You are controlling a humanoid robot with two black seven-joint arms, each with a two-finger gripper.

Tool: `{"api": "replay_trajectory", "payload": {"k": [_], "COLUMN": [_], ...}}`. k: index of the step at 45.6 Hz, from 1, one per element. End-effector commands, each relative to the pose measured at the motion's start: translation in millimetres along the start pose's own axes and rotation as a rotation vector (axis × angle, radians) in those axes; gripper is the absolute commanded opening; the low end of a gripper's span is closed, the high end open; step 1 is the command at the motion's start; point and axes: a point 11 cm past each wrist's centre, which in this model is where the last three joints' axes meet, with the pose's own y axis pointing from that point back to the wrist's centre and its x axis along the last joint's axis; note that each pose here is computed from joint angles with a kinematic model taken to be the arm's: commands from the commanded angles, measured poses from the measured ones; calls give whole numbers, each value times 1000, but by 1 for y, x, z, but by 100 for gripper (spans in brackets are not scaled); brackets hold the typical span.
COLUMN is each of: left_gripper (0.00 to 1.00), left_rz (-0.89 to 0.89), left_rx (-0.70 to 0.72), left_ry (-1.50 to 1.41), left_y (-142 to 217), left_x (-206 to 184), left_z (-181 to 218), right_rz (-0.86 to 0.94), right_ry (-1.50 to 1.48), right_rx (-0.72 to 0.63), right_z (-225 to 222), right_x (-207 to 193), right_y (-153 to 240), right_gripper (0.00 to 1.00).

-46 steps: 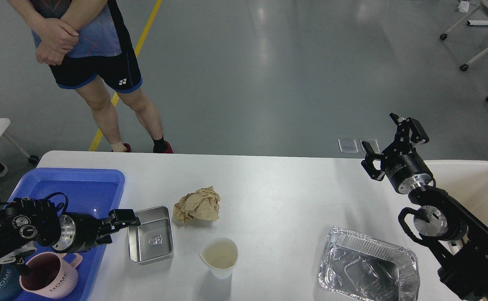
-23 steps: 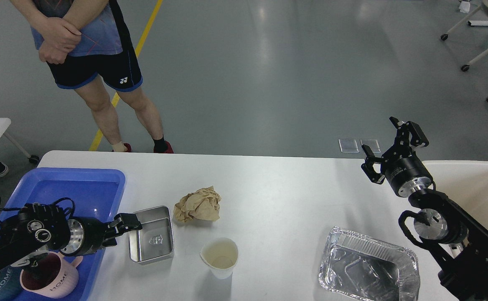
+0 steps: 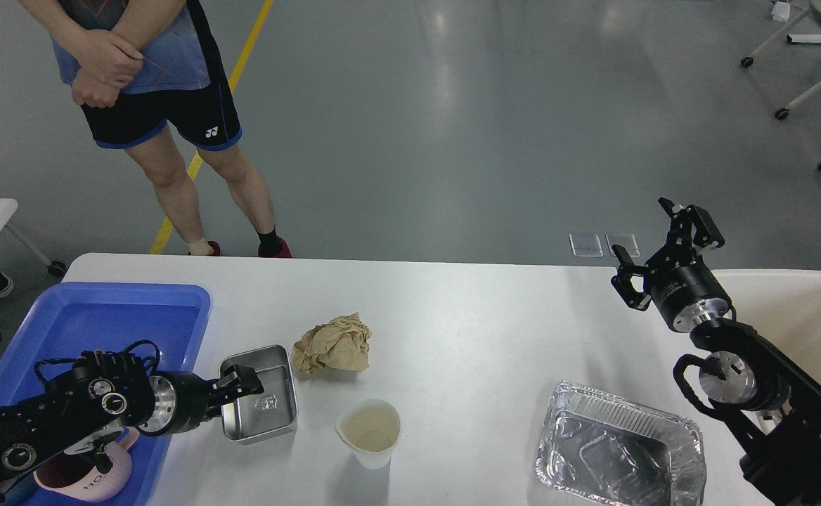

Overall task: Tidy desktop
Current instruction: 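Grasp the small metal tin with the left gripper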

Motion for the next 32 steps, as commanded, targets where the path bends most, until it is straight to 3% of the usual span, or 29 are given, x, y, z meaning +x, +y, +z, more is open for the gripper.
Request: {"api": "replay_trajectory", "payload": {"k": [1, 14, 32], "left_gripper": [39, 9, 0], "left_rz": [-3, -11, -12], "left_rx": [32, 59, 57], "left_ry": [6, 13, -26], "left_y": [-1, -3, 18], "left_x": [-2, -5, 14], "left_z": [-6, -12, -12], "right_rz": [1, 8, 12], "right_ry": [0, -2, -13], "right_rx": [1, -5, -14], "right_z": [0, 3, 9], "right_x": [0, 3, 5], "right_y": [0, 3, 7], "right_gripper": [100, 100, 100]}}
